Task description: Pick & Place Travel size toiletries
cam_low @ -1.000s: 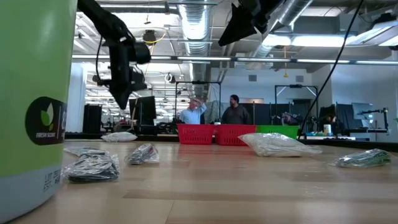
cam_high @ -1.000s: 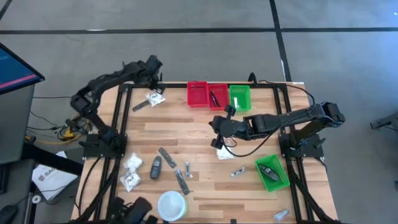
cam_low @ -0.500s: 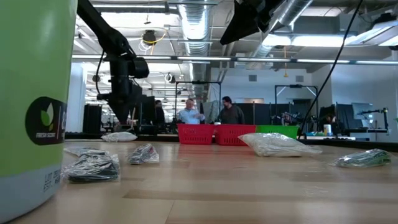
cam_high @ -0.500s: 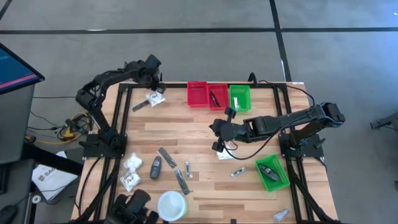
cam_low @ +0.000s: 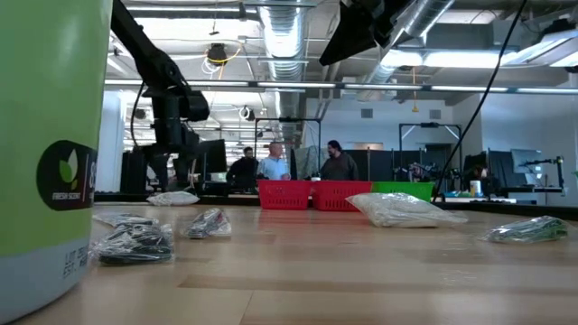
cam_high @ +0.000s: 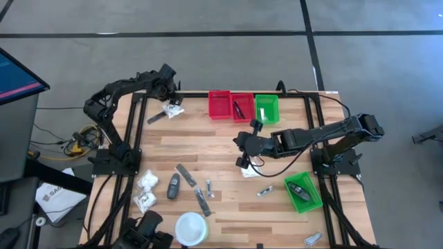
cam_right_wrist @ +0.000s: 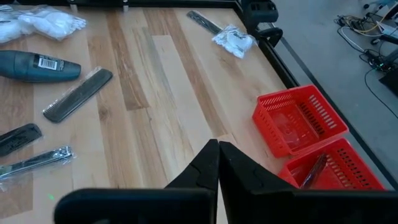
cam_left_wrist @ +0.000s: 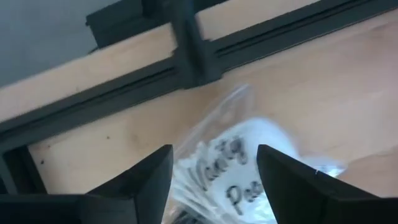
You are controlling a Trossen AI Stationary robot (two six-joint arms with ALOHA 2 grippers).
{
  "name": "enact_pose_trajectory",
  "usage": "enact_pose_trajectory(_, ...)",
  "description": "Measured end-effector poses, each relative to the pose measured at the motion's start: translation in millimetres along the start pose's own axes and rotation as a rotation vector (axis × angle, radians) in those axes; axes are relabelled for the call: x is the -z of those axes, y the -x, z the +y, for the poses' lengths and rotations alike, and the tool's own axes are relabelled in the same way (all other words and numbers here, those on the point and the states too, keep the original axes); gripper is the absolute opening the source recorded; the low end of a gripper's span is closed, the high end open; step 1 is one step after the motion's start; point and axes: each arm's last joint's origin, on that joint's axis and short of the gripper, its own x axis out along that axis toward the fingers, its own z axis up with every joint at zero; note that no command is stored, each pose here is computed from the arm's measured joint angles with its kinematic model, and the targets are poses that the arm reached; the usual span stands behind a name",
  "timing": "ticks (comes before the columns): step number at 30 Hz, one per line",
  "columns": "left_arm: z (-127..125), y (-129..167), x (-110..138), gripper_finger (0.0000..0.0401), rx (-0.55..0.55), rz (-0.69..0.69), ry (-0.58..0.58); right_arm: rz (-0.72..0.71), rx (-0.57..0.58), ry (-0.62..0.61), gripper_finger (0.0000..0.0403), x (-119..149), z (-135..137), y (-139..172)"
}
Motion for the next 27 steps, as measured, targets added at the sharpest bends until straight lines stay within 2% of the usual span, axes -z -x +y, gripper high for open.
enact_pose_trajectory(7,6,-10,12,0.0203,0.000,0.045,0.015,0.000,0.000,0.001,0.0001,0,0,0)
enact_pose_trajectory(20,-6,-21,32,0.0182,0.180,0.134,0.074,0.006,-0.003,0.009,0.0001,1,2,1)
enact_pose_trajectory(23,-12,-23,39,0.0180,0.213,0.162,0.059,0.012,-0.003,0.012,0.0001,2,2,1)
enact_pose_trajectory(27,-22,-21,45,0.0180,0.198,0.163,-0.001,0.018,-0.002,0.013,0.0001,2,1,1)
